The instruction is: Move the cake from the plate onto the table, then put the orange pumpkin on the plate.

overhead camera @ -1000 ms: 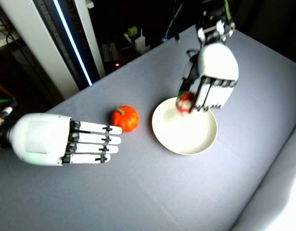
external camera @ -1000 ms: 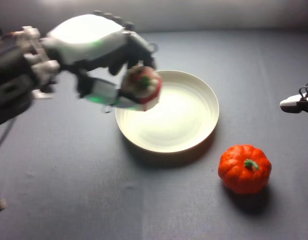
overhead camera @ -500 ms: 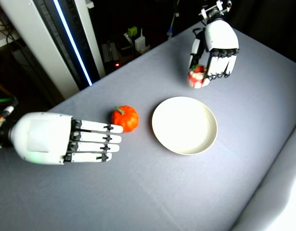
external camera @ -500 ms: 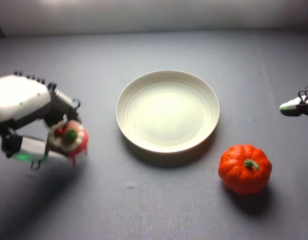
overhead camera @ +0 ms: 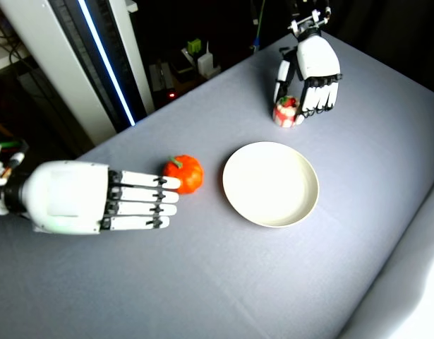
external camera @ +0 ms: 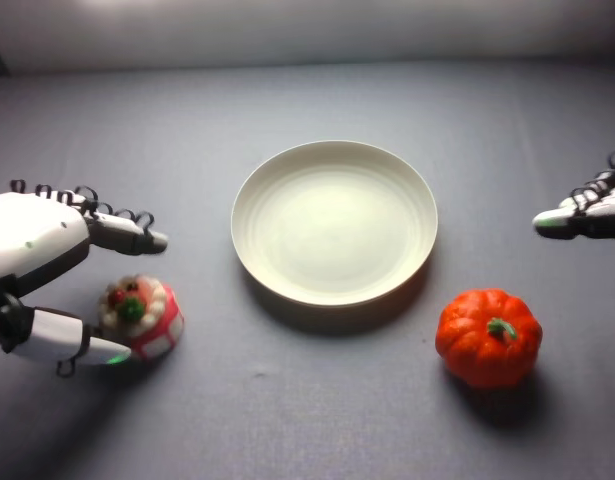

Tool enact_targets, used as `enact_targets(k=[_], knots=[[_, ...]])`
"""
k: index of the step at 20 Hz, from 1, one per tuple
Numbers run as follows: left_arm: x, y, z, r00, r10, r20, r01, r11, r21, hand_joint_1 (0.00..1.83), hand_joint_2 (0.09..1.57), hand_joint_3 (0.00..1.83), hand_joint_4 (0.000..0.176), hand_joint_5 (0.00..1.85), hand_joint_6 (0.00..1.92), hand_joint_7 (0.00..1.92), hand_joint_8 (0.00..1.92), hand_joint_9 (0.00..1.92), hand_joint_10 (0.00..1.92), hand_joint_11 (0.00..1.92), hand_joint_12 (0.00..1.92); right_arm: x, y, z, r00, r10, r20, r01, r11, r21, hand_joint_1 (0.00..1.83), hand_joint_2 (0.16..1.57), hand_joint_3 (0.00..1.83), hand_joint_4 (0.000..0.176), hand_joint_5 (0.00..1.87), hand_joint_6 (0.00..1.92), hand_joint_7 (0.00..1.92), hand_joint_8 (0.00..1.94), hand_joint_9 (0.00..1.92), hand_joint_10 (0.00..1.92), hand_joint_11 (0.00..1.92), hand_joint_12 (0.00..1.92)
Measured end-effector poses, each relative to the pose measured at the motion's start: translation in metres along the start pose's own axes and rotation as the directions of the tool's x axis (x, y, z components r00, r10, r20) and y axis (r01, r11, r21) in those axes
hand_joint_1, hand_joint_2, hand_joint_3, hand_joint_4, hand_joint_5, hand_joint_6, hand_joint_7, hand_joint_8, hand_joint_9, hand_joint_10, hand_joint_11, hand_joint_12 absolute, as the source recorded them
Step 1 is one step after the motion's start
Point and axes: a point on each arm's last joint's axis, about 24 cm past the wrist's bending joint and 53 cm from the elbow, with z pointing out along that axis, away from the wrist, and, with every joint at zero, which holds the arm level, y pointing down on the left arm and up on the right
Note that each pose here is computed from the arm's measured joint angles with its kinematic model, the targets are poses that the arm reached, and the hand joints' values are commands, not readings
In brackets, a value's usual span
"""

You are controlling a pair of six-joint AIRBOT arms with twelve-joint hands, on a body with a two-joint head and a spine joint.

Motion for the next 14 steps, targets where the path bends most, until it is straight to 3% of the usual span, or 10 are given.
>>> enact_targets(k=[3,4,5,6,8,9,10,11,12,14], knots=[[-0.012,-0.014,-0.011,0.9991,0.003,0.041,-0.004,0.999,0.045,0.72,0.9,0.0,0.018,0.36,0.0,0.45,0.0,0.55,0.0,0.19,1.0,0.012,0.012,0.016,0.995,-0.067,-0.069,0.065,0.997,-0.03,1.07,1.04,0.0,0.0,0.45,0.0,0.4,0.0,0.4,0.0,0.0,1.12],[-0.013,-0.018,-0.013,0.9988,0.0,0.048,-0.003,0.9984,0.056,0.69,0.9,0.0,0.02,0.35,0.0,0.42,0.0,0.52,0.0,0.18,1.0,0.016,0.015,0.02,0.993,-0.081,-0.083,0.077,0.996,-0.04,1.04,1.0,0.0,0.0,0.43,0.0,0.38,0.0,0.36,0.0,0.0,1.06],[-0.016,-0.024,-0.017,0.9981,-0.004,0.062,-0.001,0.9972,0.075,0.68,0.88,0.0,0.061,0.31,0.0,0.4,0.0,0.52,0.0,0.19,1.01,0.02,0.019,0.025,0.989,-0.102,-0.106,0.096,0.994,-0.053,1.04,0.96,0.0,0.0,0.42,0.0,0.37,0.0,0.37,0.01,0.0,1.08],[-0.017,-0.029,-0.021,0.9973,-0.008,0.073,0.001,0.9956,0.094,0.72,0.87,0.0,0.099,0.28,0.0,0.4,0.0,0.49,0.0,0.13,1.03,0.026,0.021,0.031,0.984,-0.119,-0.13,0.112,0.992,-0.065,1.04,0.93,0.0,0.0,0.41,0.0,0.39,0.0,0.45,0.02,0.03,1.23],[-0.023,-0.039,-0.029,0.9942,-0.021,0.106,0.007,0.9916,0.129,0.81,0.86,0.0,0.108,0.25,0.0,0.41,0.0,0.5,0.0,0.08,1.16,0.038,0.021,0.041,0.972,-0.154,-0.176,0.143,0.987,-0.07,1.06,0.91,0.0,0.044,0.36,0.0,0.35,0.0,0.51,0.03,0.16,1.28],[-0.026,-0.043,-0.032,0.9921,-0.038,0.12,0.02,0.9882,0.152,0.82,0.85,0.0,0.098,0.27,0.0,0.42,0.0,0.5,0.0,0.08,1.15,0.046,0.018,0.046,0.965,-0.167,-0.201,0.156,0.985,-0.068,1.04,0.91,0.0,0.064,0.35,0.0,0.33,0.0,0.52,0.02,0.2,1.26],[-0.028,-0.046,-0.033,0.9903,-0.049,0.13,0.028,0.986,0.164,0.79,0.86,0.0,0.078,0.27,0.0,0.42,0.0,0.51,0.0,0.1,1.15,0.05,0.016,0.049,0.961,-0.175,-0.215,0.164,0.984,-0.065,1.06,0.92,0.0,0.047,0.38,0.0,0.32,0.0,0.49,0.01,0.2,1.2],[-0.03,-0.048,-0.035,0.9889,-0.056,0.137,0.032,0.9839,0.176,0.78,0.87,0.01,0.07,0.28,0.0,0.42,0.0,0.5,0.0,0.09,1.15,0.054,0.014,0.054,0.957,-0.178,-0.231,0.168,0.984,-0.063,1.06,0.92,0.0,0.043,0.38,0.0,0.31,0.0,0.47,0.0,0.2,1.18],[-0.029,-0.048,-0.036,0.9886,-0.06,0.138,0.035,0.9838,0.176,0.78,0.87,0.0,0.067,0.29,0.0,0.41,0.0,0.49,0.0,0.1,1.13,0.055,0.013,0.058,0.954,-0.181,-0.238,0.172,0.983,-0.06,1.09,0.92,0.0,0.049,0.38,0.0,0.32,0.0,0.51,0.02,0.22,1.18],[-0.03,-0.049,-0.037,0.9886,-0.057,0.139,0.031,0.9829,0.182,0.8,0.87,0.0,0.073,0.28,0.0,0.43,0.01,0.51,0.01,0.12,1.13,0.057,0.016,0.067,0.949,-0.202,-0.244,0.19,0.979,-0.071,1.09,0.93,0.01,0.023,0.39,0.0,0.33,0.01,0.5,0.01,0.17,1.16]])
